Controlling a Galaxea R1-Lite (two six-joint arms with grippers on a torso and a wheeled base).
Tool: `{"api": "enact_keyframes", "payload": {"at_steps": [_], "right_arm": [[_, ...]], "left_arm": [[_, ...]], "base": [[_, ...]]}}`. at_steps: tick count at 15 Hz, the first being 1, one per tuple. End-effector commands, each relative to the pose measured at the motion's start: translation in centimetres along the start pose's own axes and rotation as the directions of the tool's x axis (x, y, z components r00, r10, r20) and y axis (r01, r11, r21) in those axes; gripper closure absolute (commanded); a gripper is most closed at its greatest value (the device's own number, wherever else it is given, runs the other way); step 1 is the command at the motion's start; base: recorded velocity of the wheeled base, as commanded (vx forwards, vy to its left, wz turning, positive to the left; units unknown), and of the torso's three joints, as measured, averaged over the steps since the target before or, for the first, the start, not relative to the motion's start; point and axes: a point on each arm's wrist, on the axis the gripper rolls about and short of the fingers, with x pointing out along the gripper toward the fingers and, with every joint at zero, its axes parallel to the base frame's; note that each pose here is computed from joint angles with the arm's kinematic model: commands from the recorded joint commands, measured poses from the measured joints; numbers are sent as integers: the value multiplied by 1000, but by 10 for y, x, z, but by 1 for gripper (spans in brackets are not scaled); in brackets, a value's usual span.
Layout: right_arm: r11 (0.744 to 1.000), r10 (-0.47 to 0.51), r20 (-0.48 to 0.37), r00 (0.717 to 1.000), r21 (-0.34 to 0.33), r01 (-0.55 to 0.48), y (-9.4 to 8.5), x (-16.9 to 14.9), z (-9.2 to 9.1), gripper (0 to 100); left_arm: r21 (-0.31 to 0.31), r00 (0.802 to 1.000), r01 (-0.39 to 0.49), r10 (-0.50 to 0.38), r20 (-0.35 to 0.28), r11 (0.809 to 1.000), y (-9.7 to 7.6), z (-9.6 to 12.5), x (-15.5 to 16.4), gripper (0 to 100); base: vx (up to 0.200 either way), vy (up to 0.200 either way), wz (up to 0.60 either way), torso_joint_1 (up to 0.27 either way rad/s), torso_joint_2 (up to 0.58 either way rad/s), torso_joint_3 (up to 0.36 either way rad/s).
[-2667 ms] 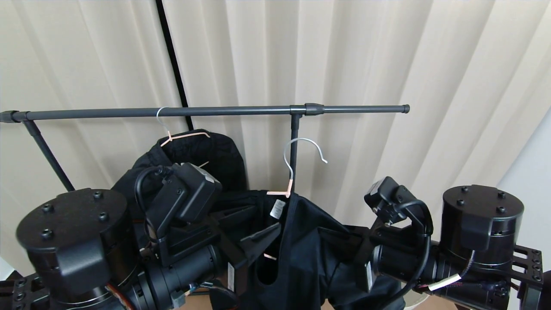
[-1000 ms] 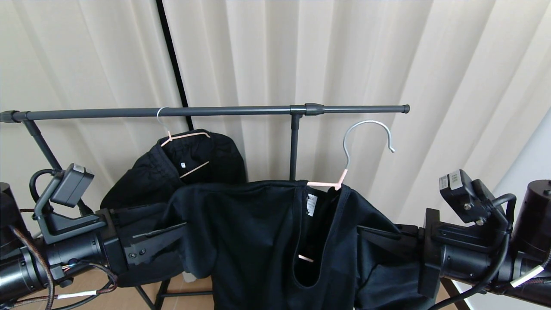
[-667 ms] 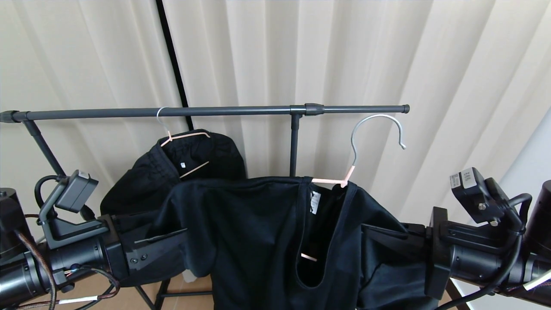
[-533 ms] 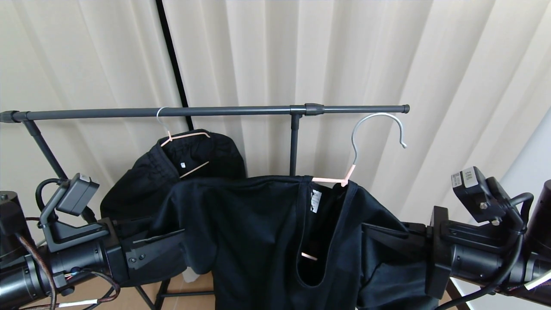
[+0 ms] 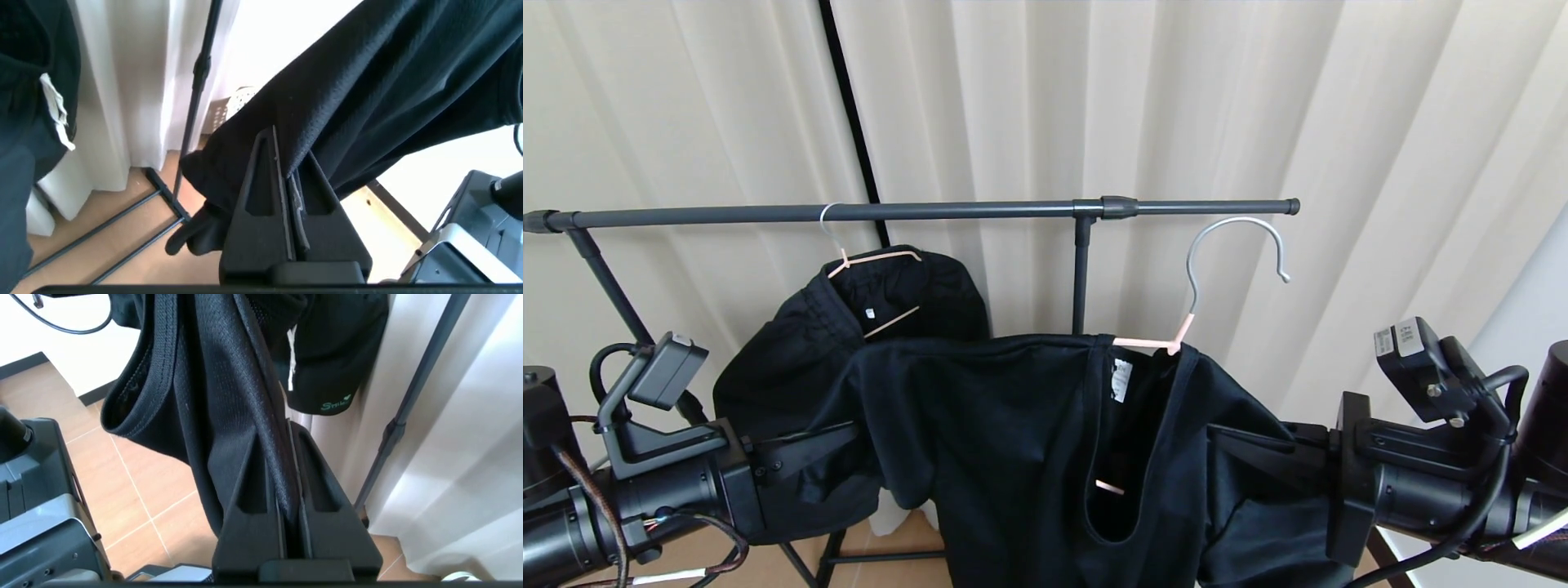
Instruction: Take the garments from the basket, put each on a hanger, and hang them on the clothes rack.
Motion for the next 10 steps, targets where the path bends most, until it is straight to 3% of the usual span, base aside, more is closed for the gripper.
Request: {"api": "enact_keyframes", "payload": {"at_steps": [1,10], "right_arm": [[1000,0,-7,1000,3,0,-1,2,-1,100],[1000,-30,-5,1000,10,30,-8,1,-1,100]], "left_arm": [[-4,1000,-5,5,-2,1000,1,-1,-1,100],[-18,998,-62,62,15,998,9,-1,-9,100]], "base": [[0,0,0,0,0,0],[0,0,0,0,0,0]]}}
